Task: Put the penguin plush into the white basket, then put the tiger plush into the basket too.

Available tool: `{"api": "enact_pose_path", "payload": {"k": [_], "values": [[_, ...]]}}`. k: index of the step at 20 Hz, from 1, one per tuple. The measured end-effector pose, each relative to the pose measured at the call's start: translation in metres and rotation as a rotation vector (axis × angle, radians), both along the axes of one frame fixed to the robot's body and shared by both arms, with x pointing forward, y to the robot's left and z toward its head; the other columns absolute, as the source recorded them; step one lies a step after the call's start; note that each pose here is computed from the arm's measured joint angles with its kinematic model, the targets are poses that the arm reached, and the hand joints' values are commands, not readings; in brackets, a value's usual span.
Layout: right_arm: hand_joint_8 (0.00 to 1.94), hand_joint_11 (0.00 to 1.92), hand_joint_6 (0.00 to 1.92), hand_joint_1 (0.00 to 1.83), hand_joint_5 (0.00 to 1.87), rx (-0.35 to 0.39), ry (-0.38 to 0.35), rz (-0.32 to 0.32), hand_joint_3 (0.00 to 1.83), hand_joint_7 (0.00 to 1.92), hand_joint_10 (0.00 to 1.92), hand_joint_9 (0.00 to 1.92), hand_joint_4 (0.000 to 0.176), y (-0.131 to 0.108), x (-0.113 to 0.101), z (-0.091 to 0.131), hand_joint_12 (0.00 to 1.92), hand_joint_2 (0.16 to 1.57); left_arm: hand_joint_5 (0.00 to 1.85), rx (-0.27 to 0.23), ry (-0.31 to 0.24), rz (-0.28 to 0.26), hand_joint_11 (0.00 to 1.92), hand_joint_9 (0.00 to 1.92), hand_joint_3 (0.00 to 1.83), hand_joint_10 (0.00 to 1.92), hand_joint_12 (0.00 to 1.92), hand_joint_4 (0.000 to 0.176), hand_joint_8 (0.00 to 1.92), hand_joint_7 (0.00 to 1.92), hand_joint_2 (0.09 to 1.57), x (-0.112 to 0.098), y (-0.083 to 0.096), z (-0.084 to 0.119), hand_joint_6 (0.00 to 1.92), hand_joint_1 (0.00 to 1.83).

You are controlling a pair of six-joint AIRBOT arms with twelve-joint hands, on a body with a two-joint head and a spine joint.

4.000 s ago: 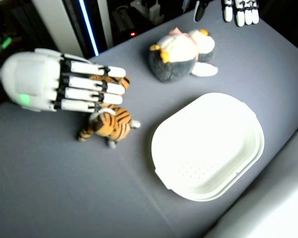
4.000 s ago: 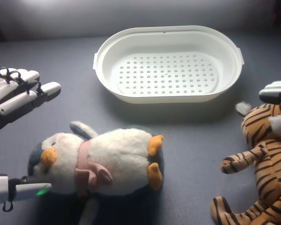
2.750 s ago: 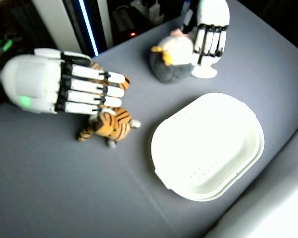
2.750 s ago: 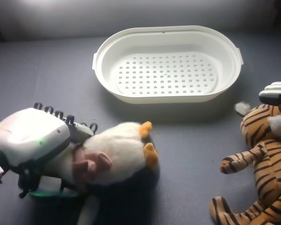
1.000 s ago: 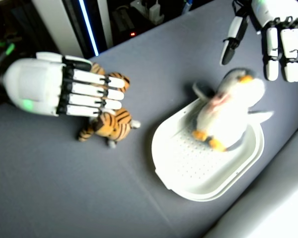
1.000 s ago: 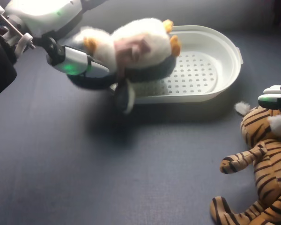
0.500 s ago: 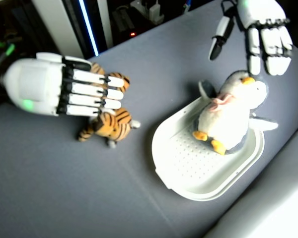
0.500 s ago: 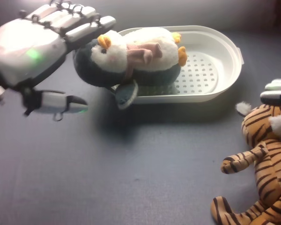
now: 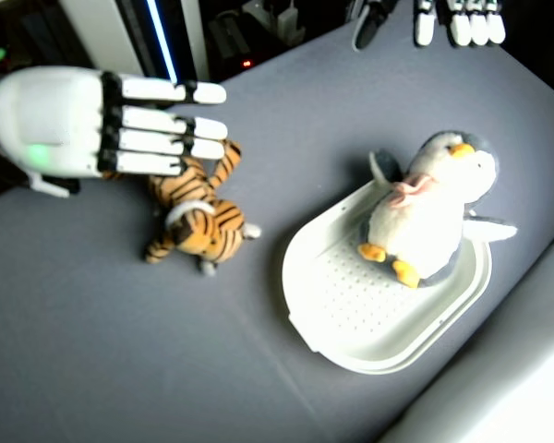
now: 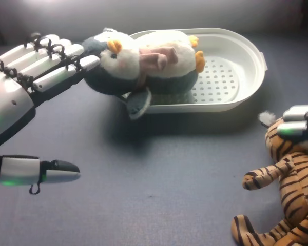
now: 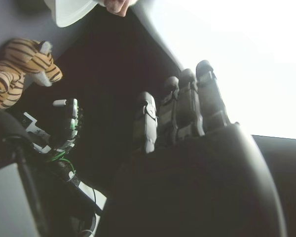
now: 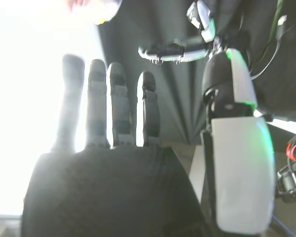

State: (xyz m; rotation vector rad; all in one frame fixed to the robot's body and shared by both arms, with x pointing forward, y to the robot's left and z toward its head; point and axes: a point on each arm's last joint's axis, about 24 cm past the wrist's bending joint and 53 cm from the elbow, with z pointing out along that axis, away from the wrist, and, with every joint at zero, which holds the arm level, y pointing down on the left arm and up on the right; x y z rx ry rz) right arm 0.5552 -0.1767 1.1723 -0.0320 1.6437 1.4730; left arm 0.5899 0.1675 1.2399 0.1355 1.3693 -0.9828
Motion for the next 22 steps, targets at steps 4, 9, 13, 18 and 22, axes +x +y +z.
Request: {"api": "enact_pose_path", "payload": {"k": [4,9,13,18,22], "values": [[0.00,0.34,0.01,0.88,0.29,-0.075,0.056,0.036,0.00,0.19,0.00,0.27,0.139,0.004,-0.007,-0.016,0.02,1.08,0.10,-0.008,-0.002,-0.004,0.00,0.11,0.00,0.01,0.45,0.111,0.00,0.11,0.85,-0.003,0.000,0.002,0.00,0.67],[0.00,0.32,0.00,0.88,0.28,-0.206,0.131,0.015,0.00,0.19,0.01,0.27,0.096,-0.005,0.001,-0.050,0.01,1.11,0.11,-0.010,0.007,-0.006,0.00,0.11,0.00,0.00,0.40,0.073,0.00,0.11,0.85,-0.003,0.001,-0.001,0.01,0.70],[0.01,0.46,0.01,1.13,0.41,-0.258,0.148,-0.021,0.00,0.31,0.02,0.39,0.069,-0.008,0.015,-0.066,0.08,1.08,0.13,-0.015,0.007,-0.007,0.00,0.13,0.00,0.00,0.48,0.071,0.01,0.13,0.85,-0.003,0.001,0.000,0.01,0.72],[1.54,0.59,1.09,1.33,0.84,-0.281,0.117,-0.041,0.00,0.57,1.57,0.68,0.000,-0.004,0.029,-0.071,1.27,1.25,0.17,-0.017,0.008,-0.006,0.00,0.15,0.00,0.00,0.52,0.044,0.01,0.15,0.84,-0.003,0.001,0.000,0.01,0.75],[1.40,0.66,1.33,1.33,0.78,-0.263,0.107,-0.049,0.00,0.58,1.57,0.70,0.000,0.002,0.040,-0.073,1.43,1.25,0.19,-0.018,0.011,-0.012,0.00,0.16,0.00,0.00,0.56,0.033,0.00,0.16,0.82,-0.004,-0.001,-0.002,0.00,0.79]]}}
